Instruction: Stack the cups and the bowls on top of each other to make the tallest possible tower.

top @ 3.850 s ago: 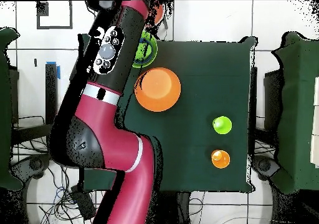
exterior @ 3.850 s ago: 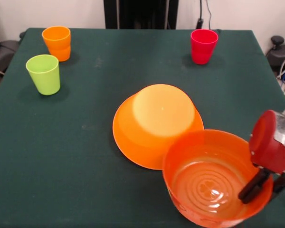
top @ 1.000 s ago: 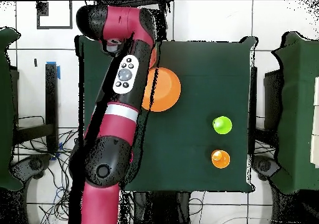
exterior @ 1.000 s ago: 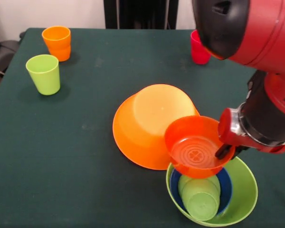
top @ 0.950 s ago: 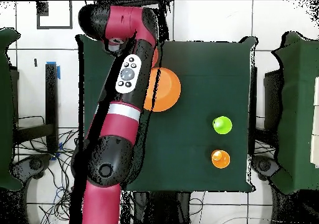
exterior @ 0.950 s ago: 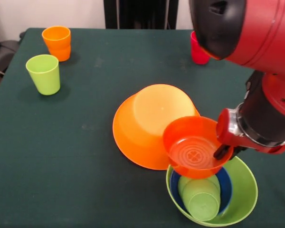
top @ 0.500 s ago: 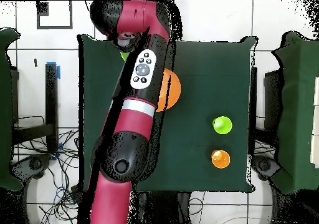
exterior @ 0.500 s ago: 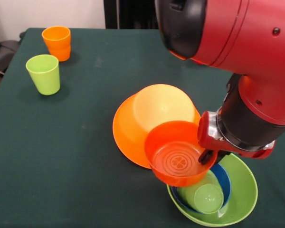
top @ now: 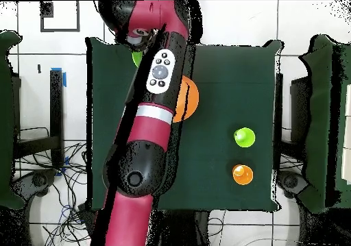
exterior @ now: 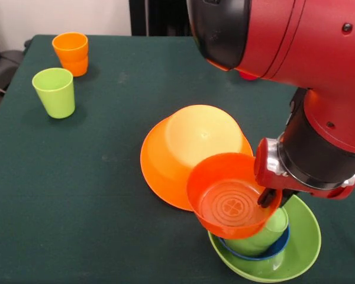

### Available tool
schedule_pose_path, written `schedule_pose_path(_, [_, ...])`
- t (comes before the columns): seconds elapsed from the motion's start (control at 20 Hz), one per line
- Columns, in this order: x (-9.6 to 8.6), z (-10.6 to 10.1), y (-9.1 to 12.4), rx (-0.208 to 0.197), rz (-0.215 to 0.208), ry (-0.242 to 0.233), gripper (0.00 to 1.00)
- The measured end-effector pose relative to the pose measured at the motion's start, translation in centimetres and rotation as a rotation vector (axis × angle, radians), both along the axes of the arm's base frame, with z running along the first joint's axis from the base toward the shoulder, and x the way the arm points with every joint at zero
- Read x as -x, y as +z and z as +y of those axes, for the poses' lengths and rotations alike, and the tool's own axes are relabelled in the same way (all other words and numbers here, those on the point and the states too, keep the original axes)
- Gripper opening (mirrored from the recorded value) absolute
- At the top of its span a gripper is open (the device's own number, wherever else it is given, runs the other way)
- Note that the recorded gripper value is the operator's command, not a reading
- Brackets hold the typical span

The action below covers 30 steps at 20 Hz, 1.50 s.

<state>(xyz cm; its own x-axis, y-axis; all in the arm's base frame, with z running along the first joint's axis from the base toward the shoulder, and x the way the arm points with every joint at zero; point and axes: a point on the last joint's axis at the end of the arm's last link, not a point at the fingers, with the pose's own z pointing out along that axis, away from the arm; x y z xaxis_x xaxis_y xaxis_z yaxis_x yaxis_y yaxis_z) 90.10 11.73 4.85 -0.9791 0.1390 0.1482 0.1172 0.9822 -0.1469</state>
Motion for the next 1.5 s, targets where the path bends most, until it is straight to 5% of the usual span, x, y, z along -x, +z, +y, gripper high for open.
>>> schedule_pose_path(0.4, [-1.8, 2.8, 1.0, -0.039, -0.024, -0.027, 0.00])
schedule_pose_path(0.7, [-2.4, 5.0, 0.9, -0.030, -0.032, -0.024, 0.00])
schedule_pose_path(1.2, [-2.1, 6.6, -0.1, 0.046, -0.024, 0.012, 0.00])
schedule_pose_path(1.5, [-0.5, 6.0, -0.9, 0.172, -0.001, 0.060, 0.00])
